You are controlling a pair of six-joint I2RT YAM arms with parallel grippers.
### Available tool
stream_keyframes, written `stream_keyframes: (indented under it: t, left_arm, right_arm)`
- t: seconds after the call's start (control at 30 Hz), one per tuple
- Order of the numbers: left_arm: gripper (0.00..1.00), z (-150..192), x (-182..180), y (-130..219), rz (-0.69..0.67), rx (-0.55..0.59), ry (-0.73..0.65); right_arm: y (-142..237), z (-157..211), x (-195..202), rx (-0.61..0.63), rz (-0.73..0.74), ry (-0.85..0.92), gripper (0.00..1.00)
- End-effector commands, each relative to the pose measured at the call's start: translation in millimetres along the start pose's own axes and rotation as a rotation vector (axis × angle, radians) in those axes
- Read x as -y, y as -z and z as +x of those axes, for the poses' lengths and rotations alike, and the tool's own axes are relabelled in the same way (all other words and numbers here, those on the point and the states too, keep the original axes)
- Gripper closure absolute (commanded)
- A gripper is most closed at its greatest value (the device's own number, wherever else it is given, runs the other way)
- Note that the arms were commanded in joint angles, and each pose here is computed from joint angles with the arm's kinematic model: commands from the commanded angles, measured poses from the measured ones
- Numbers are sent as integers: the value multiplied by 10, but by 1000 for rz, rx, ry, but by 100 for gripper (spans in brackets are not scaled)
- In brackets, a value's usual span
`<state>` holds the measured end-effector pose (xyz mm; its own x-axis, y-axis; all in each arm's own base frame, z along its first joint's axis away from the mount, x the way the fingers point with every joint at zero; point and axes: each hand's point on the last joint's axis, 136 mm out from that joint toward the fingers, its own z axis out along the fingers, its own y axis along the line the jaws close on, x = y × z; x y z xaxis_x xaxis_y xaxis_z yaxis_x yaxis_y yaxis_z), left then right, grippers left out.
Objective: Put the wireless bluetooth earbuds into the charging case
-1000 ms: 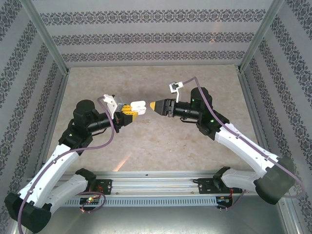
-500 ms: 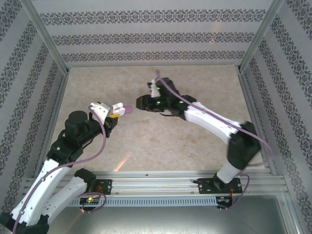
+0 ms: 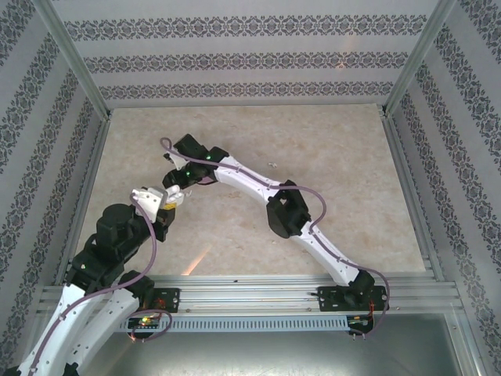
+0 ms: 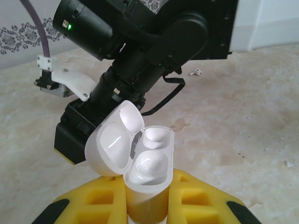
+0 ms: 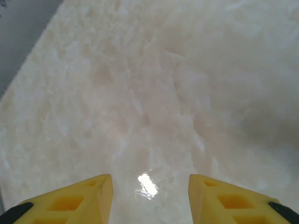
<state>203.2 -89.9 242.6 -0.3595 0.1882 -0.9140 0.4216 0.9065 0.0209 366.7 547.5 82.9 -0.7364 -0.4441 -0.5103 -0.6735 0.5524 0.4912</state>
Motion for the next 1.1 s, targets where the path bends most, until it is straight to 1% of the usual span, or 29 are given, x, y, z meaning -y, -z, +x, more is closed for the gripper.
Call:
stream_keyframes:
  t: [0.0, 0.1, 0.17, 0.3, 0.43, 0.57, 0.8, 0.93, 1.07]
  left_arm:
    - [100, 115, -18, 5, -15, -26, 31]
    - [100, 111, -16, -19, -13, -23, 33]
    - [100, 110, -10, -42, -9, -24, 29]
    - [100, 90, -9, -83, -7, -28, 16]
    - [100, 74, -10, -112, -7, -26, 11]
    - [100, 54, -14, -109, -9, -22, 14]
    - [100, 36, -21, -81, -13, -23, 12]
    - [100, 15, -21, -76, -13, -18, 11]
    - [100, -1, -6, -67, -5, -14, 20]
  right_arm:
    - [33, 143, 70, -63, 72, 80, 52]
    - [-30, 158, 120, -49, 106, 135, 49]
    - [-66, 205, 161, -61, 135, 172, 49]
    - [-130, 387, 177, -121, 174, 232, 48]
    - [-216, 571, 233, -176, 245, 320, 47]
    - [-218, 652, 273, -209, 284, 353, 48]
    - [-152, 794, 358, -263, 334, 344, 54]
    - [-91, 852, 422, -265, 368, 312, 55]
    - [-49, 889, 415, -264, 360, 282, 62]
